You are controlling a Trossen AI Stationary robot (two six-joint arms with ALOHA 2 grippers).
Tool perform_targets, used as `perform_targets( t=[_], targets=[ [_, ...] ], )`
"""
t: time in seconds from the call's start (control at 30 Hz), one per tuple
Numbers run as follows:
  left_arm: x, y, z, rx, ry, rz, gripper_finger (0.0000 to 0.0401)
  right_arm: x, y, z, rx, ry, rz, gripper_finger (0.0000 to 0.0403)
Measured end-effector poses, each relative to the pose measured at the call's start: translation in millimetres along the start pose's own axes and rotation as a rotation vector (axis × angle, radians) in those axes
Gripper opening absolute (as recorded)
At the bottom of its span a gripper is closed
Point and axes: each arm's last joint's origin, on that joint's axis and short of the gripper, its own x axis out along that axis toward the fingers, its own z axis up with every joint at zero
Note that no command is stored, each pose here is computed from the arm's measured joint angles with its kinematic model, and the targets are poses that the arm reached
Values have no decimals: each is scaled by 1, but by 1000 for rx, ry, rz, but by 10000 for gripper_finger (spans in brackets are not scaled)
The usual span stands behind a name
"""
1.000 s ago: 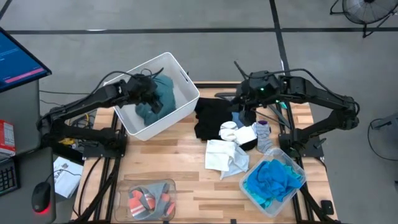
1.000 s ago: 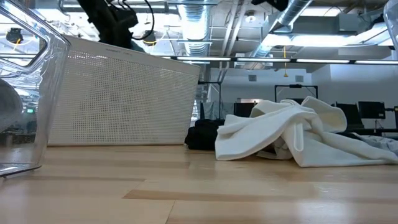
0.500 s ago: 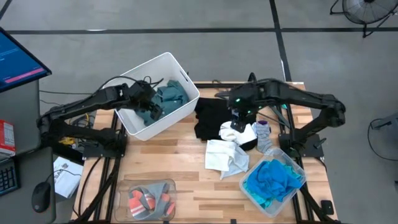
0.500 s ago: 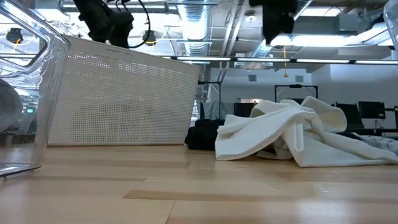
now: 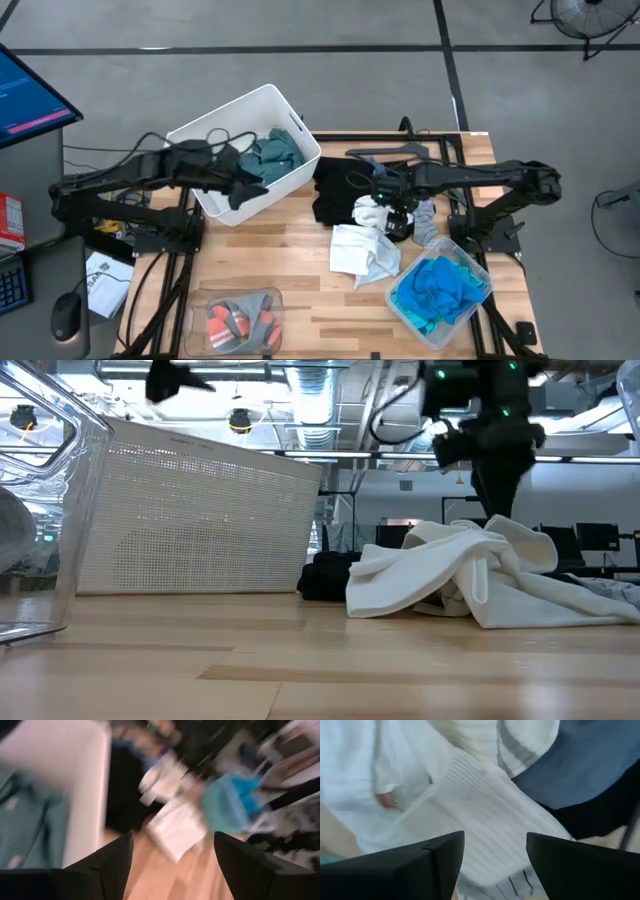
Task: Pick & Place Cloths
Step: Put the top white sock into the left transparent bin
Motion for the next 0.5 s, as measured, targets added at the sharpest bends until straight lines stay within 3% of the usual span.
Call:
perform_targets(
  t=[0.2,0.33,0.43,0.5],
  targets=[
    [-20,-16,9,42,-229,-67,257,33,-9,-14,53,-23,-4,208],
    [-24,-16,11,41,-275,-52,253,51,-14,-17,94,-22,19,193],
    [-24,-16,10,39,-272,-49,251,57,-15,-18,131,5,13,131],
    [-24,-16,10,38,-273,-50,250,58,-15,-20,134,20,11,59]
  ],
)
